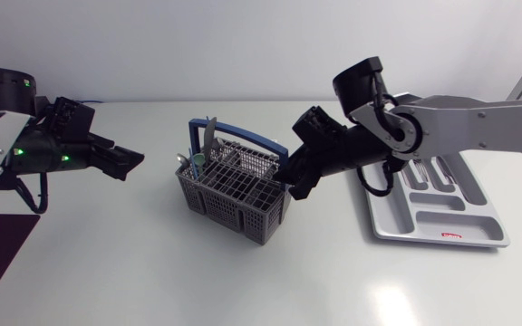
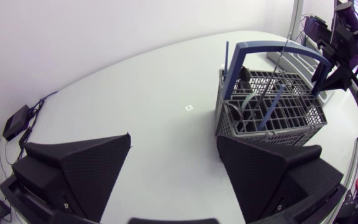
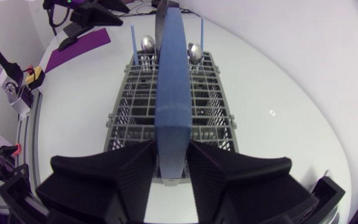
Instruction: Unload the cutlery basket into the drawer organizer.
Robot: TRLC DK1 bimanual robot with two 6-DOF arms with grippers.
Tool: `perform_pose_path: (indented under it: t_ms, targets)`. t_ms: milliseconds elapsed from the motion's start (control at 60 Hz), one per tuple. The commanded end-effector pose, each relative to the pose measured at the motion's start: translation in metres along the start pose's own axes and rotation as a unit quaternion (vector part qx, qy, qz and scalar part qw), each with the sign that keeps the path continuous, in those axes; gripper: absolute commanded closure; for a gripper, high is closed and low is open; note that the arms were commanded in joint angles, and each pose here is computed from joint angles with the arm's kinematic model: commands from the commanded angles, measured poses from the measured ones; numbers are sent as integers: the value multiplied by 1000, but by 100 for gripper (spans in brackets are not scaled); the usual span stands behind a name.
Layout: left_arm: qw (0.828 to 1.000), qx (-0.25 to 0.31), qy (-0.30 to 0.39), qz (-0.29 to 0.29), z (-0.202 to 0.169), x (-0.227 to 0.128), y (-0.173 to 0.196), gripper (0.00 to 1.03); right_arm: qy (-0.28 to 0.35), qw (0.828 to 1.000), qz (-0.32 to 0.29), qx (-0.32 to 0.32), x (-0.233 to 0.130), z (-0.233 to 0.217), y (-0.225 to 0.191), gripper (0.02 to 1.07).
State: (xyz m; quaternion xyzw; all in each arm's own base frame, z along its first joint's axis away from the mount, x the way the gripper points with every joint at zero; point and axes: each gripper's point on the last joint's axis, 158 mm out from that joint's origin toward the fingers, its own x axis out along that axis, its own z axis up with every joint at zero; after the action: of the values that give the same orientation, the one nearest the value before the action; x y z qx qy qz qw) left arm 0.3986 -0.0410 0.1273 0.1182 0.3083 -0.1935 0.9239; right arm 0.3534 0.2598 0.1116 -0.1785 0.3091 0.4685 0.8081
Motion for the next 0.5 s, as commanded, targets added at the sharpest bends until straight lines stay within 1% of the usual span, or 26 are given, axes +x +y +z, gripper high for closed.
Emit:
perform_pose_path:
  t_ms: [0, 100, 150, 183, 217, 267, 317, 350, 367, 383, 400, 417, 450, 483]
  targets:
    - [999, -4, 29, -16, -20, 21, 0, 8, -26, 1000, -10, -10, -23, 12, 7, 25]
    - [999, -7, 46, -29, -25, 39, 2, 9, -53, 998, -20, -12, -49, 19, 20, 25]
    - [998, -11, 50, -38, -26, 48, 3, 10, -59, 998, -24, -11, -60, 18, 25, 25]
    - [997, -13, 54, -46, -28, 54, 3, 12, -58, 998, -25, -9, -65, 14, 28, 26]
    - [997, -16, 58, -53, -29, 61, 4, 13, -52, 998, -24, -5, -68, 8, 31, 33]
    - [996, -19, 61, -62, -31, 69, 5, 19, -44, 999, -23, 1, -68, -2, 33, 47]
    - [995, -25, 58, -79, -30, 78, 5, 32, -33, 999, -23, 12, -66, -16, 32, 65]
    - [994, -30, 53, -95, -28, 83, 4, 44, -26, 999, -24, 17, -63, -25, 30, 79]
    - [993, -34, 48, -105, -26, 84, 2, 51, -23, 999, -23, 19, -61, -30, 30, 87]
    - [992, -35, 45, -112, -25, 86, 1, 55, -20, 999, -21, 23, -59, -34, 30, 92]
    - [991, -39, 41, -122, -23, 88, 0, 59, -17, 999, -21, 25, -57, -37, 29, 92]
    - [991, -40, 41, -124, -23, 89, 0, 60, -13, 999, -18, 28, -55, -41, 30, 93]
    - [990, -41, 44, -128, -25, 95, -1, 63, -9, 999, -14, 29, -52, -46, 31, 100]
    - [989, -38, 46, -132, -25, 100, -4, 65, -5, 999, -13, 35, -48, -50, 31, 101]
